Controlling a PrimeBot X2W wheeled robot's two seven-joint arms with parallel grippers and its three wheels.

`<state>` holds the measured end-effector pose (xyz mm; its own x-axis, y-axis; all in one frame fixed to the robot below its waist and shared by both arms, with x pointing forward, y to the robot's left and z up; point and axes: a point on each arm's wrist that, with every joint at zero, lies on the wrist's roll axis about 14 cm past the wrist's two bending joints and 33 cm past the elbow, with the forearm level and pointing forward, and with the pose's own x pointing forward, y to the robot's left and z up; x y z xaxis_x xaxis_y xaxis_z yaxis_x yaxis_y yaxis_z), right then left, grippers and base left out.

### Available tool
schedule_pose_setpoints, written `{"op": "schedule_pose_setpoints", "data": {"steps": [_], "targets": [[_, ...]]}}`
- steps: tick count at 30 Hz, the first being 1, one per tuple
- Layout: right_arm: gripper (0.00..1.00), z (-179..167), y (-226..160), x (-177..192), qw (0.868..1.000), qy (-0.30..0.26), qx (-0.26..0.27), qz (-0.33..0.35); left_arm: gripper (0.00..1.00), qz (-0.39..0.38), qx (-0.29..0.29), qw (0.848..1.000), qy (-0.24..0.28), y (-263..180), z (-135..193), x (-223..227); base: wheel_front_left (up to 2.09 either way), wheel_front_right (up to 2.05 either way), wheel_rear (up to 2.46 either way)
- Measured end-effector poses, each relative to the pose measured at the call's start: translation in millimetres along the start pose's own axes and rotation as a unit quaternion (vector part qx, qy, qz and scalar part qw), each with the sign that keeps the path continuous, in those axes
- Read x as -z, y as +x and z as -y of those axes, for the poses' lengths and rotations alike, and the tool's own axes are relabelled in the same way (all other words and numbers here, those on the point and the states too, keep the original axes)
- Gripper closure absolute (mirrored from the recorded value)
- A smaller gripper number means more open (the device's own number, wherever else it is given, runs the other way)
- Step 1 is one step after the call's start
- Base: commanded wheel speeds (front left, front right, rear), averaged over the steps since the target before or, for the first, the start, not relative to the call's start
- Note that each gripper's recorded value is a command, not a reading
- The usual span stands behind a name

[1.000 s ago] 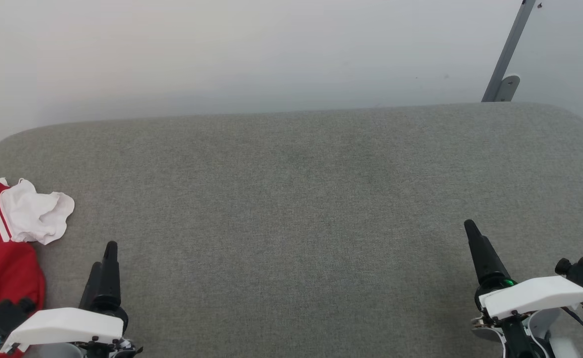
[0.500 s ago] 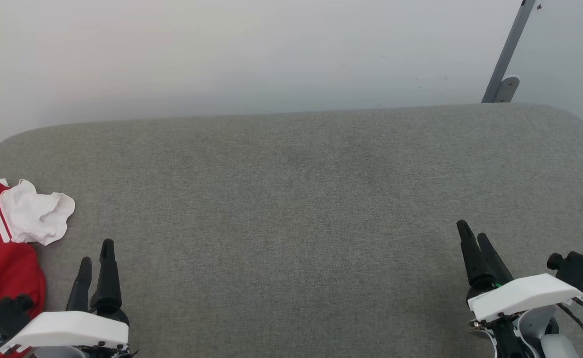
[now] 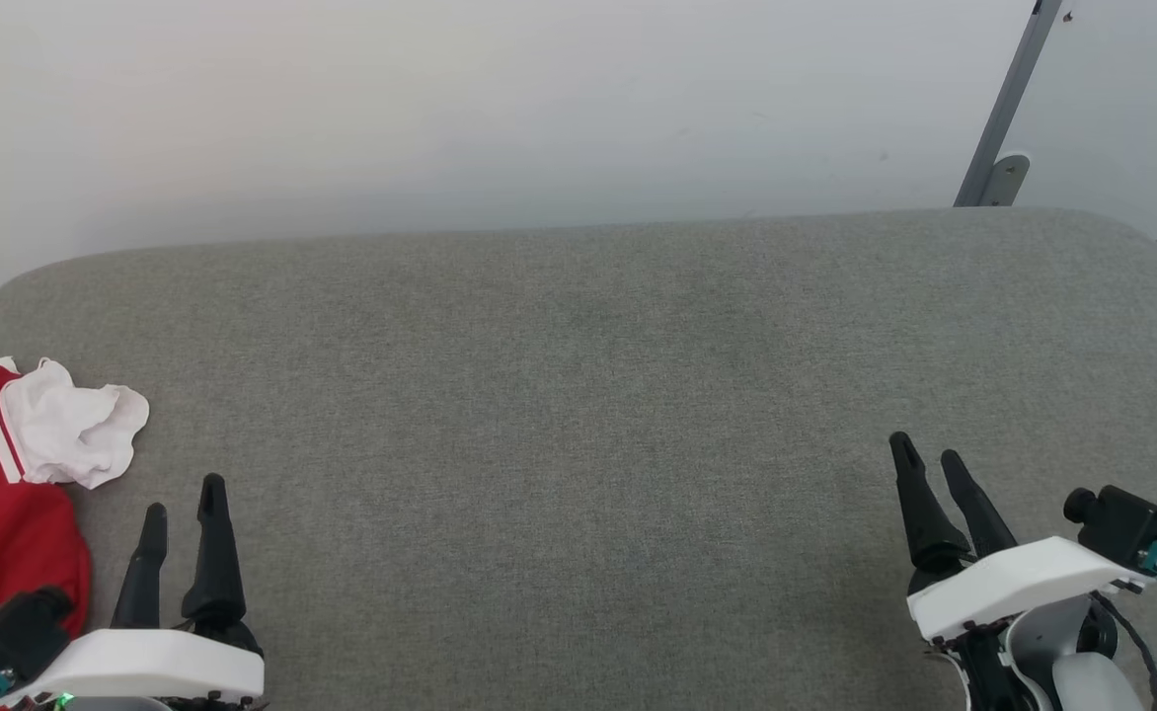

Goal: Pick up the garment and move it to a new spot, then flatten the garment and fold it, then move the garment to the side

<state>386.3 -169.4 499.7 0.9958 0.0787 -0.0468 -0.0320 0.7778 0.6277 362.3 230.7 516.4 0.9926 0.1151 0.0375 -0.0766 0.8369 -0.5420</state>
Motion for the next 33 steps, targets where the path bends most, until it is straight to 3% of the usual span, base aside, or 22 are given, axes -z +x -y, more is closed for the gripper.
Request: {"op": "schedule_pose_setpoints", "data": {"steps": [33], "targets": [[0.0,-22.0,3.0,-8.2,0.986,-0.161,-0.035,0.022,0.0,0.037,0.04,0.986,0.159,-8.1,11.6,-12.0,0.0,0.0,0.0]]}}
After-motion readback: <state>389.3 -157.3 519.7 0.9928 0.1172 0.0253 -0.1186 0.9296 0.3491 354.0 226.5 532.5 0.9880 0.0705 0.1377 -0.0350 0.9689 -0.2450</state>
